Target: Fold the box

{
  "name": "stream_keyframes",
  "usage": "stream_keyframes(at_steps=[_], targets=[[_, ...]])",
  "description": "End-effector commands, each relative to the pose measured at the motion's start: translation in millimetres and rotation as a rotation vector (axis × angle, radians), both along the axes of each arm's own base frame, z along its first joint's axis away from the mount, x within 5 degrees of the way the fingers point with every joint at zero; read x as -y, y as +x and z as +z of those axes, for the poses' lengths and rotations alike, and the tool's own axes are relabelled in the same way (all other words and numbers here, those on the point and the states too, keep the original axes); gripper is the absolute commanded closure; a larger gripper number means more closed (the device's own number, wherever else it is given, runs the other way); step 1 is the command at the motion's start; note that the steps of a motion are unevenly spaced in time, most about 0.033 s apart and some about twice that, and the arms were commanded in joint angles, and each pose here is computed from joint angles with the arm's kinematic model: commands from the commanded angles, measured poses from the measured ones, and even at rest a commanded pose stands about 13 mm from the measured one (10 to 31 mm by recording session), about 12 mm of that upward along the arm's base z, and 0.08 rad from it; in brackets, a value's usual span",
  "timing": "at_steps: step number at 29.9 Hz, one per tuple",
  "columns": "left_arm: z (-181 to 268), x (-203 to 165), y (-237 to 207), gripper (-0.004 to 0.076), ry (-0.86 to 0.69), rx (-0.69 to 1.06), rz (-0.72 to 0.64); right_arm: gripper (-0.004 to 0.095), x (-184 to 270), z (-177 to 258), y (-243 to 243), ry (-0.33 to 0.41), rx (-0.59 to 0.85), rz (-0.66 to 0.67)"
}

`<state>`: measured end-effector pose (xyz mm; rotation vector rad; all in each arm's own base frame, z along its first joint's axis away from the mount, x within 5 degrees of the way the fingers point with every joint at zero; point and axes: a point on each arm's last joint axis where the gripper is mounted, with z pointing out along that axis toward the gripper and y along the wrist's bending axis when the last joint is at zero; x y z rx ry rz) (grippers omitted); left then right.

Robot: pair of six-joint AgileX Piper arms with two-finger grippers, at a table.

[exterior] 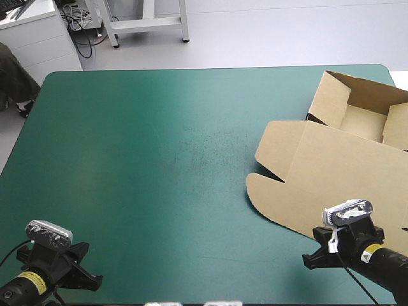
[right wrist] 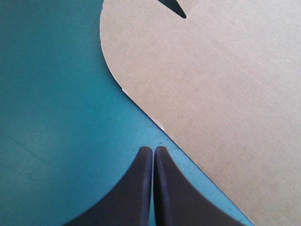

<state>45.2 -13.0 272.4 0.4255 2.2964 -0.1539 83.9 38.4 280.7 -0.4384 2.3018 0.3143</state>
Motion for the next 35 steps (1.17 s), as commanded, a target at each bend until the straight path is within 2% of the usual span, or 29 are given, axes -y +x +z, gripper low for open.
stream_keyframes(at_steps=[1, 6, 16, 21, 35], targets=[[12.2, -1.5, -4.4, 0.0756, -0.056, 0.114, -0.013, 0.0912, 0.0, 3.2, -1.9, 0.022, 0.065, 0.001], [12.8, -5.7, -12.1, 0.0756, -0.071, 0.142, -0.011, 0.0912, 0.4, -9.1, -4.0, 0.028, 0.046, -0.006], [4.4, -7.1, -17.3, 0.0756, -0.053, 0.041, -0.002, 0.0912, 0.4, -9.0, -3.9, 0.03, 0.046, -0.008], [9.3, -5.3, -13.8, 0.0756, -0.078, 0.106, -0.009, 0.0913, 0.4, -9.0, -3.9, 0.033, 0.045, -0.011], [8.5, -5.4, -14.4, 0.0756, -0.076, 0.095, -0.009, 0.0931, 0.4, -8.9, -3.9, 0.033, 0.045, -0.011]])
